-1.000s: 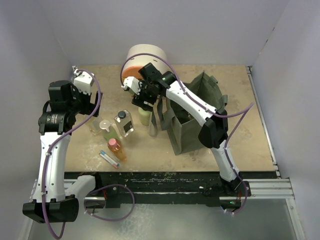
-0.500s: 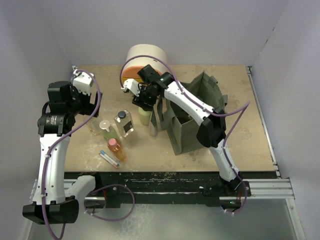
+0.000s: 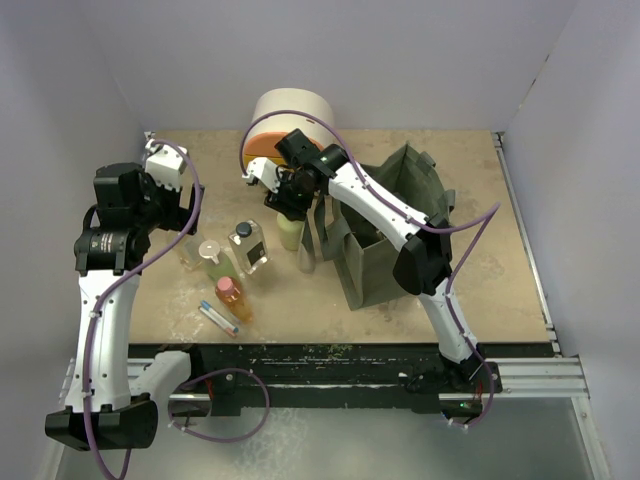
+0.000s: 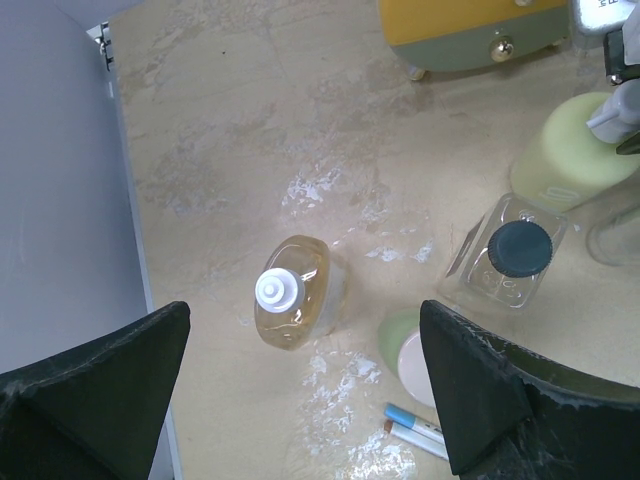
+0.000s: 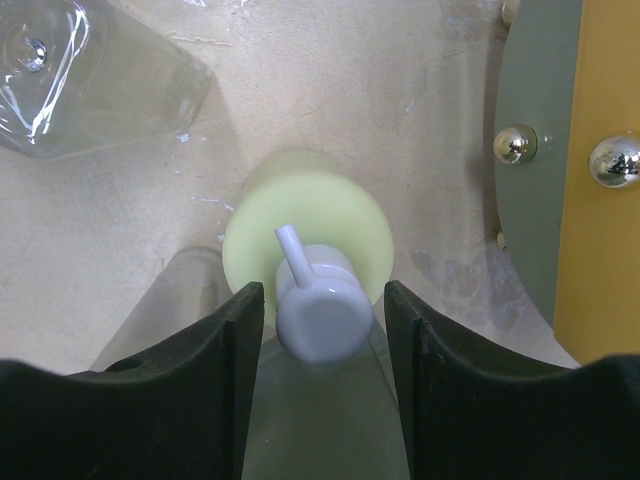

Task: Place the personal care products into the canvas bag
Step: Pick up the care product from the center of the board.

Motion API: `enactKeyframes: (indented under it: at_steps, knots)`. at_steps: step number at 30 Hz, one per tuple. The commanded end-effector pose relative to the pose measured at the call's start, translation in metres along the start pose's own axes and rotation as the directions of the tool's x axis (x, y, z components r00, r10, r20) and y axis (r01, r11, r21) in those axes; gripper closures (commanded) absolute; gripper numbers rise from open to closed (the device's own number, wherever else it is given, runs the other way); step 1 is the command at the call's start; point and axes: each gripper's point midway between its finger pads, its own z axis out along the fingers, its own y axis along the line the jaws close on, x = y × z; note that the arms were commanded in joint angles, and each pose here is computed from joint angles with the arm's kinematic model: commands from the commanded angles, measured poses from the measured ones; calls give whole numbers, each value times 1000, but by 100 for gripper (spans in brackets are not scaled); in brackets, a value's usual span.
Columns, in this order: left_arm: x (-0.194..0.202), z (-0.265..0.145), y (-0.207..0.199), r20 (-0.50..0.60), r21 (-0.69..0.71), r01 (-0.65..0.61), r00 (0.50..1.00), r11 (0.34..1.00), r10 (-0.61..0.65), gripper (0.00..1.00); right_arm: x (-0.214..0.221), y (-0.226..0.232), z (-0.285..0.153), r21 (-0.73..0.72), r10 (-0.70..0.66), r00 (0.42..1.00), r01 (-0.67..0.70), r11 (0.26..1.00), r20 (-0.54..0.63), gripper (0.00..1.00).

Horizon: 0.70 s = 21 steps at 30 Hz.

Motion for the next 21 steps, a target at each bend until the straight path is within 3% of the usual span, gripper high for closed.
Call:
enactKeyframes:
  at_steps: [1, 21]
  knots:
    - [-16, -9, 3, 67, -11, 0, 998, 1000, 1, 1, -11, -1, -4, -5, 1, 999, -1, 1000, 41, 47]
    - [-10, -7, 2, 64, -9, -10, 998, 1000, 10, 1, -12, 1, 4, -24, 11, 999, -10, 1000, 49, 51]
